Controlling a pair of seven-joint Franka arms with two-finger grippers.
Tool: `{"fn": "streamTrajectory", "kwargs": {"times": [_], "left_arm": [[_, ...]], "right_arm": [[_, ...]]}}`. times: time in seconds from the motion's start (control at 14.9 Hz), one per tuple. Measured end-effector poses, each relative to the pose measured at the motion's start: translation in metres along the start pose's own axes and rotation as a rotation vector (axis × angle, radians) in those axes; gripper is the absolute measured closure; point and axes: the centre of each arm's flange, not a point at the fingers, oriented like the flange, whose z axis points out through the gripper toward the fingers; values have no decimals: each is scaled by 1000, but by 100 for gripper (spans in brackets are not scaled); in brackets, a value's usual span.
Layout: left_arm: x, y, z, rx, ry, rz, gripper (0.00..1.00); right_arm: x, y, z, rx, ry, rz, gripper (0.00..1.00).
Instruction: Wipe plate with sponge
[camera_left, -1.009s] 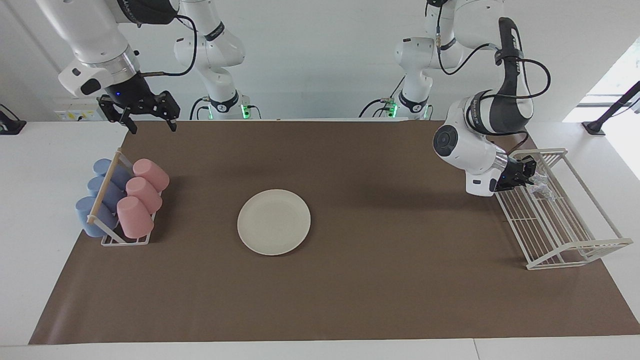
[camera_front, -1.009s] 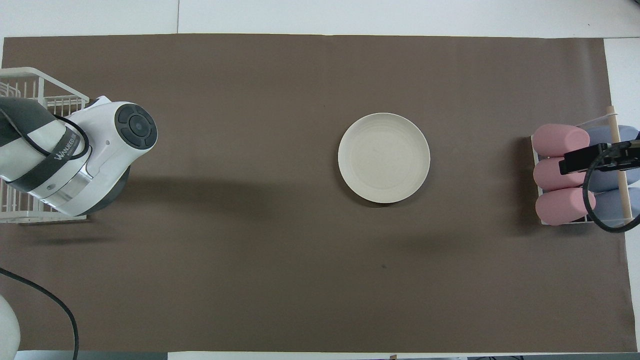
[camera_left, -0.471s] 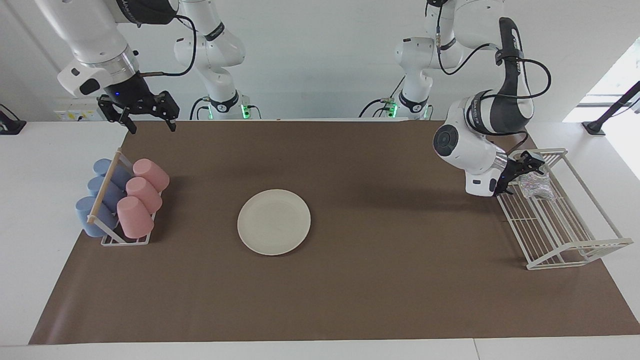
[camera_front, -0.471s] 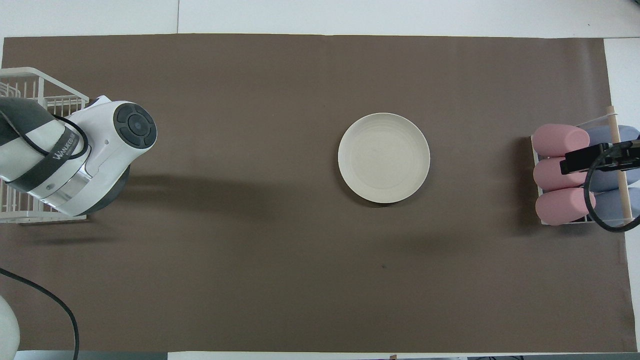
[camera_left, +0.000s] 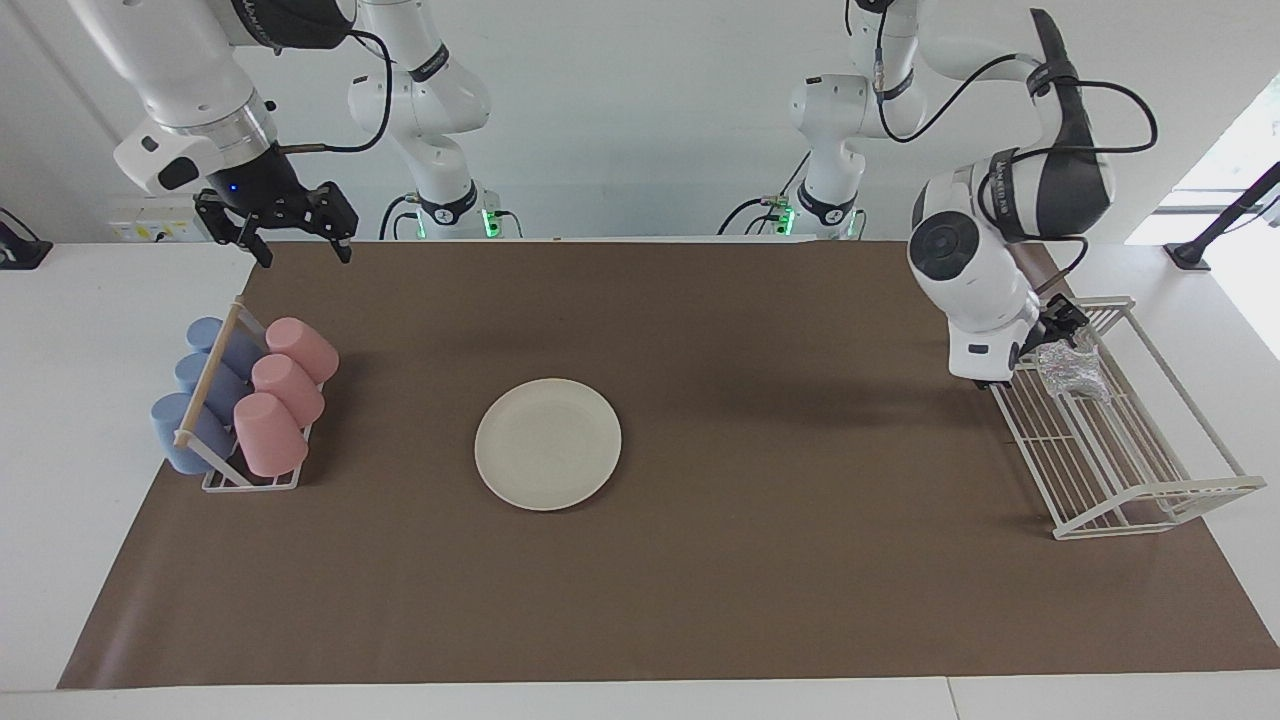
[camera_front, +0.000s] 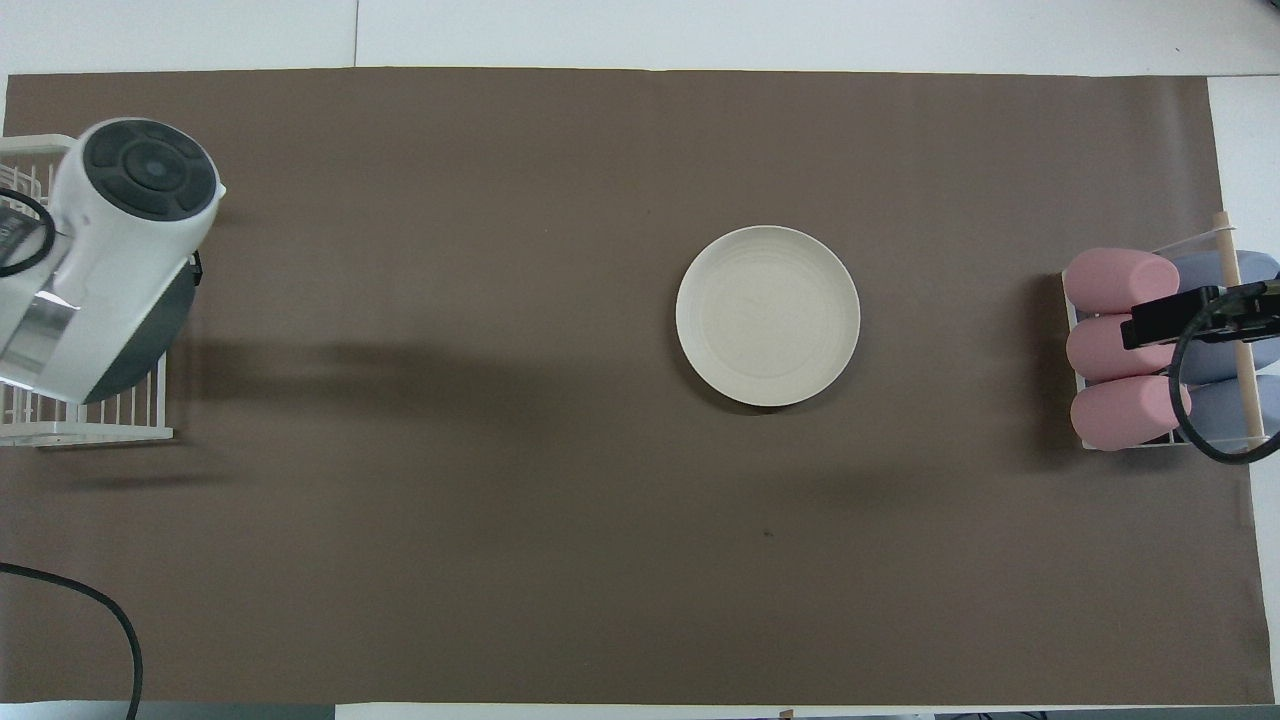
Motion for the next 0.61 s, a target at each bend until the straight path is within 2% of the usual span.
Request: {"fn": "streamTrajectory", "kwargs": {"times": [0.2,0.34,0.4,0.61], "left_arm": [[5,-49,-29,-248,-78,-41,0],[-6,-85,-46,-409,-129,-73,0],[-14,-101,-55,-470,-151,-71,0],[-42,-122,-84,-577,-198,-11,0]], "right_arm": [[0,0,0,0,0,0,0],[0,0,0,0,0,1,0],[0,0,0,0,0,1,0],[0,0,0,0,0,1,0]]}}
